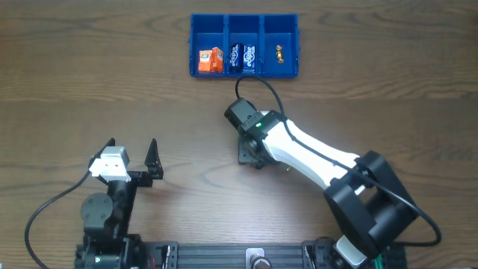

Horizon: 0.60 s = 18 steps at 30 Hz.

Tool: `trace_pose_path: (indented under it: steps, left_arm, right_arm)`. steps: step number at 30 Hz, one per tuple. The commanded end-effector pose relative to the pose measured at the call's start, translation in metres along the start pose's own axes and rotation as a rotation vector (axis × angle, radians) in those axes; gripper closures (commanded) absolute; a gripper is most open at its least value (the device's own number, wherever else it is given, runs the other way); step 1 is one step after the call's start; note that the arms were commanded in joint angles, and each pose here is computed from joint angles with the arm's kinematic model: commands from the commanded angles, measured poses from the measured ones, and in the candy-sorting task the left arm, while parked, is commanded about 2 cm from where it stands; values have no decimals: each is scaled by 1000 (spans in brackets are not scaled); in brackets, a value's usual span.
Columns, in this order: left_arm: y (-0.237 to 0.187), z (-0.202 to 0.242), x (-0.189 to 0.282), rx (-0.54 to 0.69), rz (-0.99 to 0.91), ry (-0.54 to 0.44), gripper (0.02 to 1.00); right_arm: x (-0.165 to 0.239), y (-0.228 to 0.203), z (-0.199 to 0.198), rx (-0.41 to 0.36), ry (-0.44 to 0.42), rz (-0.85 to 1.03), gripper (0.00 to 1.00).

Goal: Sort Candies Into Trays

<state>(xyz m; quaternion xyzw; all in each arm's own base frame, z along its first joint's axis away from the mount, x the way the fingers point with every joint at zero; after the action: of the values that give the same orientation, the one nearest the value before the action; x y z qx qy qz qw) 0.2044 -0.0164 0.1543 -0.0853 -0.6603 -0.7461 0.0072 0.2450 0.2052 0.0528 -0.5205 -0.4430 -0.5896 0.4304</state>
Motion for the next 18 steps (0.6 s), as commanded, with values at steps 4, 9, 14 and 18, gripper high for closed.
trace_pose_path:
  steps: [4,9,14,18]
  left_arm:
    - [-15,-1,-2,-3,40,-6,20]
    - [-15,-1,-2,-3,40,-6,23]
    - [-15,-1,-2,-3,40,-6,20]
    - [-15,-1,-2,-3,40,-6,20]
  right_arm:
    - [-14,-7,-6,-44,-36,27,483]
    - [-24,-7,-5,-44,-46,34,507]
    - [-27,-6,-4,-53,-43,32,665]
    - [-27,-6,-4,-59,-43,32,801]
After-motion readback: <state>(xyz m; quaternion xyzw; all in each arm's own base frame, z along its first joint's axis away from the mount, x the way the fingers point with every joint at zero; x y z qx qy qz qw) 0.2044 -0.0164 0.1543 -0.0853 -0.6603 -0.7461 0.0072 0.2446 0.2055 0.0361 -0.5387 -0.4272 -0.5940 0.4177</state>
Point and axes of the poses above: each gripper's point midway between its finger pads, its own x axis back along the fingers, its own z axis along the line the jaws close on, y = z × x, the point moved 4 cm from there along x, back along the fingers, and after that the axes turned 14 degrees about -x, right-handed, at the moved point
